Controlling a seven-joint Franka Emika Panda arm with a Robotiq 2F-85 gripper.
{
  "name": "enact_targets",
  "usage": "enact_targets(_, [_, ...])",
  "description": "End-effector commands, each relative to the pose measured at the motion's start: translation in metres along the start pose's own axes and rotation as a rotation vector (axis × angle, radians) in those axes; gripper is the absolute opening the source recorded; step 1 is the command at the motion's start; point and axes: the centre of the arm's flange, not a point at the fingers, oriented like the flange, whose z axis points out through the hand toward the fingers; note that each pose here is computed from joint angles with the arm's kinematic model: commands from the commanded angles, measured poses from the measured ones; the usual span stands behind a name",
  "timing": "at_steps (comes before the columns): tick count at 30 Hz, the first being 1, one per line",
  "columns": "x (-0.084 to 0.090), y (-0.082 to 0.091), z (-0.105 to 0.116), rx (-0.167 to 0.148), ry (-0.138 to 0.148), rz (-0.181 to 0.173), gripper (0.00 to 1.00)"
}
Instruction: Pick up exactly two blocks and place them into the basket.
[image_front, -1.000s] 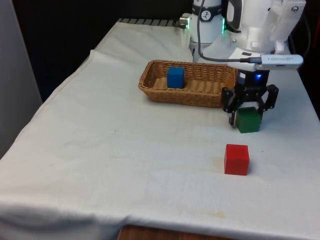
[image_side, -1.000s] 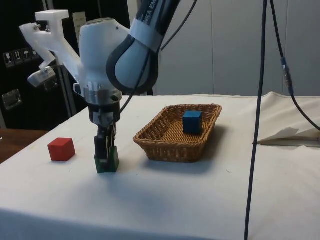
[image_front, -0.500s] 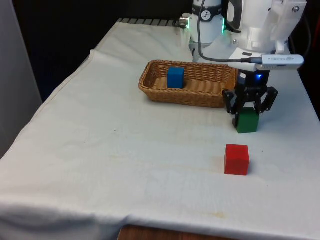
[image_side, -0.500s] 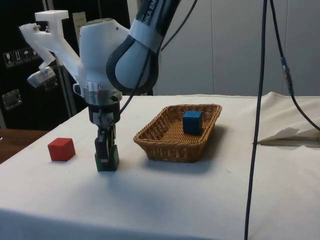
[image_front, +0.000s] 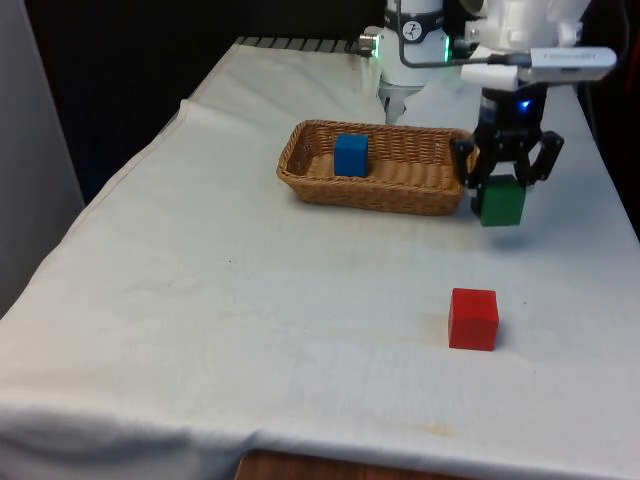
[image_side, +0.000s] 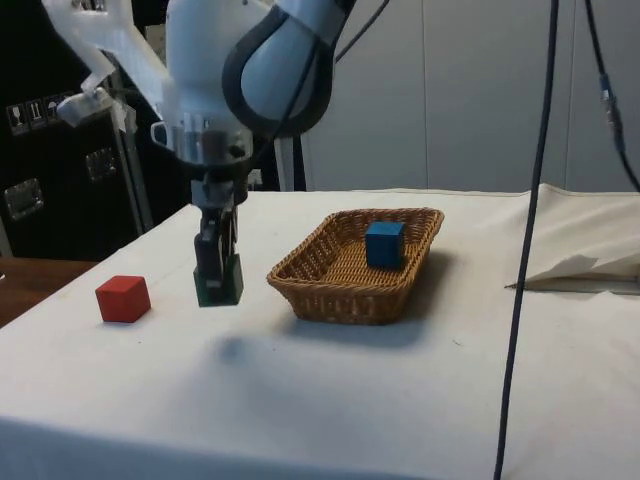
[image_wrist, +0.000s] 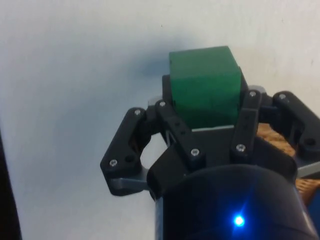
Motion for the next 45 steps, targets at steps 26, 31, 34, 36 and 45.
enact_targets(26, [-0.055, 0.023, -0.07, 0.011, -0.002, 0.015, 0.0])
enact_targets(31, [-0.073, 0.029, -0.066, 0.012, -0.009, 0.014, 0.0])
enact_targets(34, [-0.084, 0.034, -0.063, 0.012, -0.012, 0.012, 0.0])
enact_targets(36, [-0.091, 0.037, -0.061, 0.013, -0.016, 0.009, 0.0])
enact_targets(45, [-0.118, 0.057, -0.049, 0.01, -0.028, 0.0, 0.0])
